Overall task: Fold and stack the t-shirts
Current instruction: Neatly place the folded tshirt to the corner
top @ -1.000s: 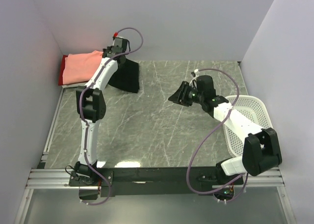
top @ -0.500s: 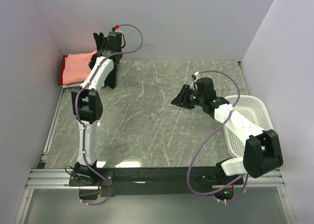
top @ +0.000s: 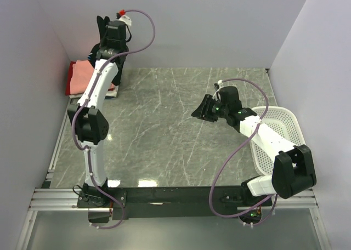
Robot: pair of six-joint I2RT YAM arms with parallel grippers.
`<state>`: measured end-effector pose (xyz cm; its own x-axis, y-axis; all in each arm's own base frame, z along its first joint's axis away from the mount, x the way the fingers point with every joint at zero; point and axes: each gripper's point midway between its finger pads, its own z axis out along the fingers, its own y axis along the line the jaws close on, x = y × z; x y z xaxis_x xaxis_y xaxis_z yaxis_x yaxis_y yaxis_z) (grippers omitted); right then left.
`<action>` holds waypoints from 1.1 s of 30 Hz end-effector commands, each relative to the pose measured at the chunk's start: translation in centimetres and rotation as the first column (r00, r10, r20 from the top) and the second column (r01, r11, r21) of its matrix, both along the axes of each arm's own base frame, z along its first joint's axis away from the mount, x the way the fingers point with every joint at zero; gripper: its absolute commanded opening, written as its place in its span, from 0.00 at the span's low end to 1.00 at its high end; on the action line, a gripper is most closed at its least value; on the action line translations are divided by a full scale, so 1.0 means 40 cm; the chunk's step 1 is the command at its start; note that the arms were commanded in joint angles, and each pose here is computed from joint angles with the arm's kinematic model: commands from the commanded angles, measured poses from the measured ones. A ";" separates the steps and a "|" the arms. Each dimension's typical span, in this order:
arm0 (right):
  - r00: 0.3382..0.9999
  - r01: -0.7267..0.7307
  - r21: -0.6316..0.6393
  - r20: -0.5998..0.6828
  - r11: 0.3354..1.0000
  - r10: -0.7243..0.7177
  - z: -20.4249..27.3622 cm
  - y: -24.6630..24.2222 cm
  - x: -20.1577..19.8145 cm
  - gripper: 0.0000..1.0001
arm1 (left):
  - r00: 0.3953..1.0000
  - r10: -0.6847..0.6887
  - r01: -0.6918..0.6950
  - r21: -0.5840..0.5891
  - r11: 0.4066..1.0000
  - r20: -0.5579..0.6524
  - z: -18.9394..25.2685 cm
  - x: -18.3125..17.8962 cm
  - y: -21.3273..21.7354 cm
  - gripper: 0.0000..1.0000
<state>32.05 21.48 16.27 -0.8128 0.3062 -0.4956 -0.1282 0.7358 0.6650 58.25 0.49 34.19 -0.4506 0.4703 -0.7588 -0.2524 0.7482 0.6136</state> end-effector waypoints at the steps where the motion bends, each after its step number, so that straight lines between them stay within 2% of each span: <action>1: 0.996 -0.003 0.009 0.087 1.000 0.002 0.072 0.008 0.023 0.44 | 0.983 0.006 0.001 -0.041 0.999 0.183 0.187 -0.035 0.042 0.00; 5: 0.997 -0.002 0.001 0.077 1.000 0.002 0.064 0.010 0.023 0.44 | 0.983 -0.020 0.034 -0.074 0.997 0.185 0.174 -0.018 0.063 0.00; 8: 0.998 0.000 -0.009 0.066 1.000 0.001 0.055 0.010 0.026 0.44 | 0.983 -0.054 0.076 -0.128 0.989 0.173 0.117 0.019 0.085 0.00; 14: 0.999 0.007 -0.038 0.037 0.999 -0.005 0.026 0.010 0.029 0.44 | 0.995 -0.011 0.029 -0.191 0.981 0.096 -0.064 0.081 0.225 0.00; 15: 0.999 0.002 -0.039 0.032 0.999 0.000 0.025 0.012 0.028 0.44 | 0.997 -0.006 0.020 -0.204 0.979 0.071 -0.115 0.095 0.241 0.06; 17: 1.000 -0.007 -0.046 0.029 0.999 0.009 0.022 0.022 0.029 0.44 | 0.994 0.032 -0.007 -0.233 0.972 0.104 -0.145 0.112 0.297 0.15; 18: 1.000 -0.009 -0.052 0.024 0.999 0.011 0.018 0.024 0.029 0.45 | 0.993 0.064 -0.037 -0.254 0.966 0.101 -0.175 0.121 0.339 0.33; 19: 0.999 -0.016 -0.053 0.030 0.998 0.017 0.025 0.030 0.029 0.45 | 0.991 0.093 -0.063 -0.276 0.959 0.098 -0.191 0.122 0.359 0.46; 20: 0.999 -0.026 -0.062 0.035 0.998 0.028 0.026 0.037 0.026 0.46 | 0.987 0.120 -0.078 -0.328 0.941 0.111 -0.200 0.126 0.374 0.49; 22: 0.999 -0.020 -0.073 0.044 0.997 0.024 0.034 0.037 0.029 0.48 | 0.983 0.126 -0.064 -0.397 0.915 0.133 -0.191 0.136 0.401 0.65; 23: 0.999 -0.023 -0.077 0.045 0.997 0.026 0.032 0.038 0.026 0.48 | 0.978 0.134 -0.052 -0.441 0.896 0.157 -0.181 0.141 0.399 0.69; 26: 0.998 -0.023 -0.072 0.056 0.997 0.027 0.035 0.044 0.023 0.52 | 0.964 0.103 0.022 -0.459 0.888 0.246 -0.114 0.144 0.375 0.77; 27: 0.998 -0.025 -0.068 0.063 0.997 0.029 0.037 0.047 0.023 0.52 | 0.960 0.102 0.031 -0.460 0.887 0.261 -0.094 0.127 0.367 0.83; 33: 0.995 -0.017 -0.054 0.094 0.998 0.022 0.051 0.044 0.018 0.59 | 0.945 0.073 0.094 -0.477 0.874 0.319 -0.013 0.094 0.291 0.91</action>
<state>32.15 23.08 15.98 -0.8197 0.2483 -0.5161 -0.1482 0.7785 0.6099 62.65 15.30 24.71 -0.3514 0.0286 -0.9358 -0.3905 0.9040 0.1743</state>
